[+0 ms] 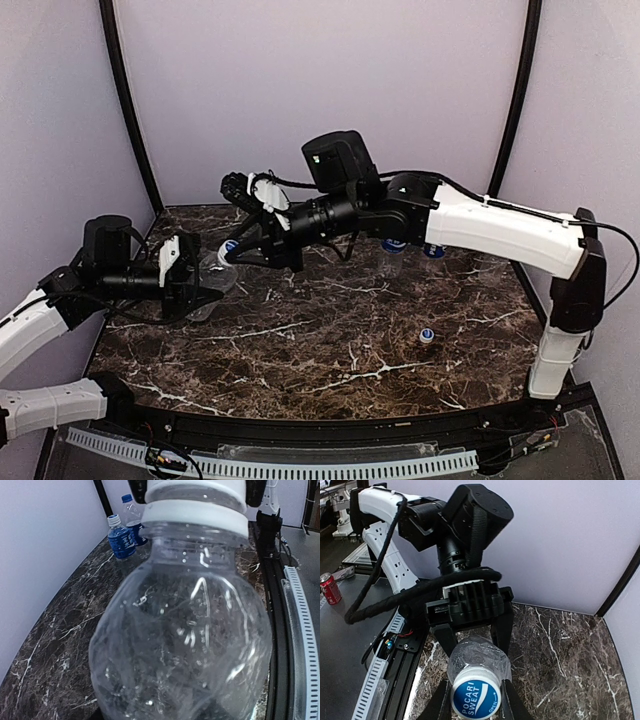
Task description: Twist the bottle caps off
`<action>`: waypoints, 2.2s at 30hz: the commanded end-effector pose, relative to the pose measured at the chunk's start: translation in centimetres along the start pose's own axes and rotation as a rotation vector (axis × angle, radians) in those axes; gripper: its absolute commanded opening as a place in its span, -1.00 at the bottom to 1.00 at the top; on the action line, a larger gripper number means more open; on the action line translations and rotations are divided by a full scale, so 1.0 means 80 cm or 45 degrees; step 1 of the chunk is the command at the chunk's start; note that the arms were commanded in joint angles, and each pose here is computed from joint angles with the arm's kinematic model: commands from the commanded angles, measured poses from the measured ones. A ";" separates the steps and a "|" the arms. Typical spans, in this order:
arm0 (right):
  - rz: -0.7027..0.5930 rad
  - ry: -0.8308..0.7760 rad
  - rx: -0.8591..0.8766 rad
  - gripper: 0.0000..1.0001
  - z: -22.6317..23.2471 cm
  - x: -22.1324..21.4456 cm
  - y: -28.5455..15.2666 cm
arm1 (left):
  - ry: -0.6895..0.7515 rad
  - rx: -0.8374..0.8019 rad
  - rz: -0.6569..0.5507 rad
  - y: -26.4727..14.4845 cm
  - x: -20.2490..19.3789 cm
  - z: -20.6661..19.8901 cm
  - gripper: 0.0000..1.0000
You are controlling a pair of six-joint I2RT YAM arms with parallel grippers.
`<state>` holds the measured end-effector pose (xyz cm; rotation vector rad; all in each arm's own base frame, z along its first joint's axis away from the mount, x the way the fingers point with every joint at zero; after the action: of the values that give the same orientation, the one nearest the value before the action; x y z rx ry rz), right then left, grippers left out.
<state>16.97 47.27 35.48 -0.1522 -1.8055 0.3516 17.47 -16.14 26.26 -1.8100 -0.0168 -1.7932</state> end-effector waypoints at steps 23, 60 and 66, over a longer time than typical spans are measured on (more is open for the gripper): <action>-0.094 0.501 -0.356 0.77 -0.045 0.057 -0.023 | 0.016 0.529 -0.085 -0.020 0.028 0.061 -0.41; -0.088 -0.076 0.218 -1.00 0.021 0.023 -0.015 | -0.024 -0.047 -0.062 -0.006 0.007 -0.006 -0.39; -0.027 -0.282 0.300 -1.00 0.053 0.007 -0.013 | -0.100 -0.217 -0.049 -0.007 -0.004 -0.028 -0.38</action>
<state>16.05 46.72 35.67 -0.0951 -1.8398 0.4199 16.67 -16.55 26.48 -1.8757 0.0068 -1.8277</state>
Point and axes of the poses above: each gripper's point midway between its finger pads, its own y axis out along the fingers, its own z axis along the line the jaws close on, x = y × z, the point moved 6 cm from there along -y, back along the fingers, and after that the axes turned 8 degrees about -y, right-handed, at the moved point
